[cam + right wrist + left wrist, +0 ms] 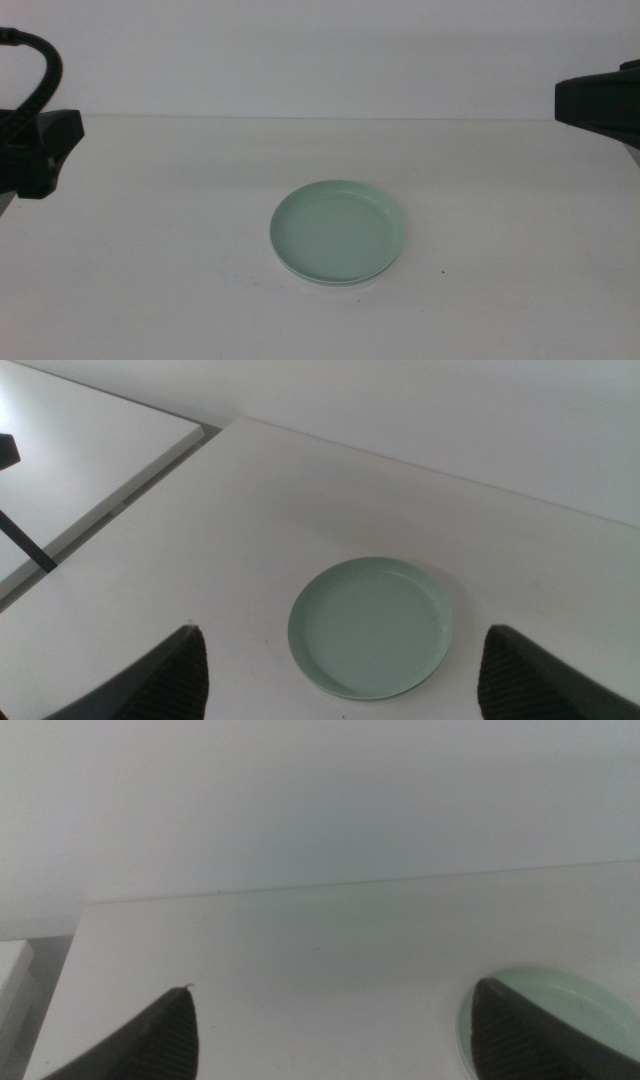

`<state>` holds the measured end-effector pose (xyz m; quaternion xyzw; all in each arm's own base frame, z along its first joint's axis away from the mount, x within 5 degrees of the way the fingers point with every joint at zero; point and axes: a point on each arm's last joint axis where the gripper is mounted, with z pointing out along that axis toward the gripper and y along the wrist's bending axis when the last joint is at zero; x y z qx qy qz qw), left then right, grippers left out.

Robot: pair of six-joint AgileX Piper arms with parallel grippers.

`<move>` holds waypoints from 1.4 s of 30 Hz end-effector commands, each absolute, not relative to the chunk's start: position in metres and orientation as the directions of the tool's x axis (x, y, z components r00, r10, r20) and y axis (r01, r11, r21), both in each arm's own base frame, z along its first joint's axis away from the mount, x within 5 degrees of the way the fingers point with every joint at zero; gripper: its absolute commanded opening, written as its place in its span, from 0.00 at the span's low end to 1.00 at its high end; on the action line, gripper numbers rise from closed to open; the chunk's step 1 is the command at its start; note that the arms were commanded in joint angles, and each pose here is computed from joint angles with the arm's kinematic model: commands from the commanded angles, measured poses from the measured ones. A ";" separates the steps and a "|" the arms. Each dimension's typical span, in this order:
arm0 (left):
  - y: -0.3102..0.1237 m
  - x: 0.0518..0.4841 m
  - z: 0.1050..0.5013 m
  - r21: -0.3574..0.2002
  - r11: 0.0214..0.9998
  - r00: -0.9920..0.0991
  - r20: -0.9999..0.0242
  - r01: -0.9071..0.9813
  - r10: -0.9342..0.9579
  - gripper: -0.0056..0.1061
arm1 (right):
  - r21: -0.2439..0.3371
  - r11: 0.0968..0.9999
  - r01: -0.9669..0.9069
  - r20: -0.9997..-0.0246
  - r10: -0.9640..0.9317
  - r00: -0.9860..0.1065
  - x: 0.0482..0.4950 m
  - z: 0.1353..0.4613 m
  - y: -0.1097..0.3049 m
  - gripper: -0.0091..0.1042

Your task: Stack the three bowls on top of each other.

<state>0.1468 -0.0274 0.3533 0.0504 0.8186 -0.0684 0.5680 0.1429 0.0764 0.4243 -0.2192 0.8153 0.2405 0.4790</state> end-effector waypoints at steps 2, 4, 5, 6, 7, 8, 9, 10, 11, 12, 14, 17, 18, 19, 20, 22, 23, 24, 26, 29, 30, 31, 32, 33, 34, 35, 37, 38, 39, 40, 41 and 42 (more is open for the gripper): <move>-0.027 0.147 0.354 -0.057 0.986 -0.335 -0.942 0.156 -0.001 0.89 | 0.184 0.799 -0.572 -0.882 -0.123 -0.455 0.146 0.416 0.075 0.90; -0.027 0.147 0.354 -0.057 0.986 -0.335 -0.942 0.156 -0.001 0.89 | 0.175 0.822 -0.542 -0.891 -0.103 -0.443 0.149 0.406 0.073 0.90; -0.027 0.147 0.354 -0.057 0.986 -0.335 -0.942 0.156 -0.001 0.89 | 0.162 0.841 -0.516 -0.906 -0.081 -0.416 0.151 0.400 0.070 0.90; -0.027 0.147 0.354 -0.057 0.986 -0.335 -0.942 0.156 -0.001 0.89 | 0.148 0.862 -0.484 -0.924 -0.054 -0.378 0.153 0.394 0.067 0.90; -0.027 0.147 0.354 -0.057 0.986 -0.335 -0.942 0.156 -0.001 0.89 | 0.129 0.882 -0.454 -0.941 -0.036 -0.338 0.154 0.388 0.063 0.90; -0.027 0.147 0.354 -0.057 0.986 -0.335 -0.942 0.156 -0.001 0.89 | 0.094 0.904 -0.416 -0.959 -0.030 -0.282 0.154 0.382 0.058 0.90; -0.027 0.147 0.354 -0.057 0.986 -0.335 -0.942 0.156 -0.001 0.89 | 0.050 0.924 -0.380 -0.973 -0.041 -0.226 0.153 0.374 0.053 0.90; -0.027 0.147 0.354 -0.057 0.986 -0.335 -0.942 0.156 -0.001 0.89 | 0.010 0.935 -0.353 -0.979 -0.062 -0.192 0.151 0.365 0.049 0.90; -0.027 0.147 0.353 -0.056 0.986 -0.339 -0.941 0.156 0.000 0.89 | -0.040 0.945 -0.326 -0.985 -0.092 -0.146 0.147 0.356 0.044 0.90; -0.027 0.147 0.353 -0.056 0.986 -0.341 -0.940 0.156 0.000 0.89 | -0.081 0.949 -0.304 -0.986 -0.121 -0.116 0.142 0.348 0.040 0.90; -0.027 0.146 0.354 -0.057 0.986 -0.336 -0.942 0.156 -0.001 0.89 | -0.134 0.952 -0.277 -0.982 -0.165 -0.093 0.129 0.331 0.033 0.90; -0.024 0.134 0.356 -0.059 0.985 -0.280 -0.960 0.159 -0.012 0.89 | -0.139 0.961 -0.240 -0.980 -0.168 -0.106 0.110 0.303 0.024 0.90; -0.023 0.130 0.353 -0.063 0.986 -0.247 -0.969 0.156 -0.023 0.89 | -0.139 0.965 -0.224 -0.980 -0.166 -0.108 0.103 0.293 0.021 0.90; -0.021 0.125 0.349 -0.077 0.985 -0.209 -0.977 0.152 -0.044 0.89 | -0.142 0.967 -0.210 -0.979 -0.169 -0.117 0.098 0.282 0.019 0.90; -0.019 0.119 0.341 -0.087 0.985 -0.173 -0.983 0.148 -0.060 0.89 | -0.155 0.970 -0.189 -0.977 -0.179 -0.118 0.092 0.272 0.016 0.90; -0.016 0.107 0.323 -0.097 0.986 -0.133 -0.988 0.135 -0.079 0.89 | -0.184 0.973 -0.142 -0.972 -0.202 -0.122 0.083 0.254 0.010 0.90; -0.014 0.101 0.311 -0.095 0.988 -0.133 -0.988 0.124 -0.078 0.89 | -0.187 0.975 -0.117 -0.971 -0.201 -0.127 0.078 0.243 0.007 0.90; -0.012 0.094 0.301 -0.095 0.989 -0.131 -0.988 0.115 -0.080 0.89 | -0.184 0.978 -0.093 -0.972 -0.196 -0.132 0.074 0.233 0.005 0.90; -0.009 0.082 0.276 -0.095 0.991 -0.139 -0.987 0.097 -0.081 0.89 | -0.182 0.981 -0.060 -0.973 -0.189 -0.133 0.067 0.217 0.003 0.90; -0.007 0.068 0.244 -0.095 0.991 -0.134 -0.988 0.090 -0.082 0.89 | -0.212 0.976 -0.045 -0.969 -0.216 -0.123 0.061 0.196 0.002 0.90; -0.007 0.065 0.237 -0.095 0.991 -0.129 -0.988 0.091 -0.083 0.89 | -0.235 0.971 -0.038 -0.967 -0.237 -0.097 0.058 0.197 0.002 0.90; -0.006 0.062 0.229 -0.095 0.991 -0.121 -0.989 0.091 -0.084 0.89 | -0.248 0.968 -0.032 -0.965 -0.250 -0.075 0.057 0.198 0.002 0.90; -0.006 0.059 0.221 -0.095 0.991 -0.114 -0.990 0.092 -0.084 0.89 | -0.257 0.966 -0.032 -0.963 -0.258 -0.075 0.056 0.198 0.001 0.90; -0.006 0.057 0.215 -0.095 0.991 -0.100 -0.991 0.093 -0.086 0.89 | -0.268 0.963 -0.039 -0.958 -0.271 -0.094 0.056 0.196 0.002 0.90; -0.006 0.055 0.208 -0.095 0.991 -0.095 -0.992 0.094 -0.086 0.89 | -0.274 0.961 -0.037 -0.957 -0.276 -0.090 0.056 0.196 0.001 0.90; -0.006 0.055 0.200 -0.095 0.991 -0.109 -0.990 0.092 -0.085 0.89 | -0.274 0.961 -0.037 -0.957 -0.276 -0.090 0.056 0.196 0.001 0.90; -0.006 0.056 0.196 -0.095 0.991 -0.110 -0.990 0.092 -0.085 0.89 | -0.276 0.961 -0.037 -0.956 -0.278 -0.092 0.056 0.196 0.001 0.90; -0.006 0.055 0.193 -0.093 0.992 -0.143 -0.986 0.089 -0.080 0.89 | -0.275 0.961 -0.038 -0.956 -0.278 -0.094 0.056 0.196 0.001 0.90; -0.006 0.055 0.190 -0.093 0.992 -0.179 -0.981 0.087 -0.076 0.89 | -0.275 0.961 -0.038 -0.956 -0.278 -0.094 0.056 0.196 0.001 0.90; -0.006 0.055 0.190 -0.093 0.992 -0.177 -0.981 0.087 -0.076 0.89 | -0.276 0.961 -0.038 -0.956 -0.278 -0.093 0.056 0.196 0.001 0.89; -0.006 0.055 0.190 -0.093 0.992 -0.175 -0.982 0.087 -0.076 0.89 | -0.276 0.961 -0.038 -0.956 -0.278 -0.093 0.056 0.196 0.001 0.89; -0.006 0.055 0.190 -0.093 0.992 -0.173 -0.982 0.087 -0.077 0.89 | -0.276 0.961 -0.038 -0.956 -0.278 -0.093 0.056 0.196 0.001 0.89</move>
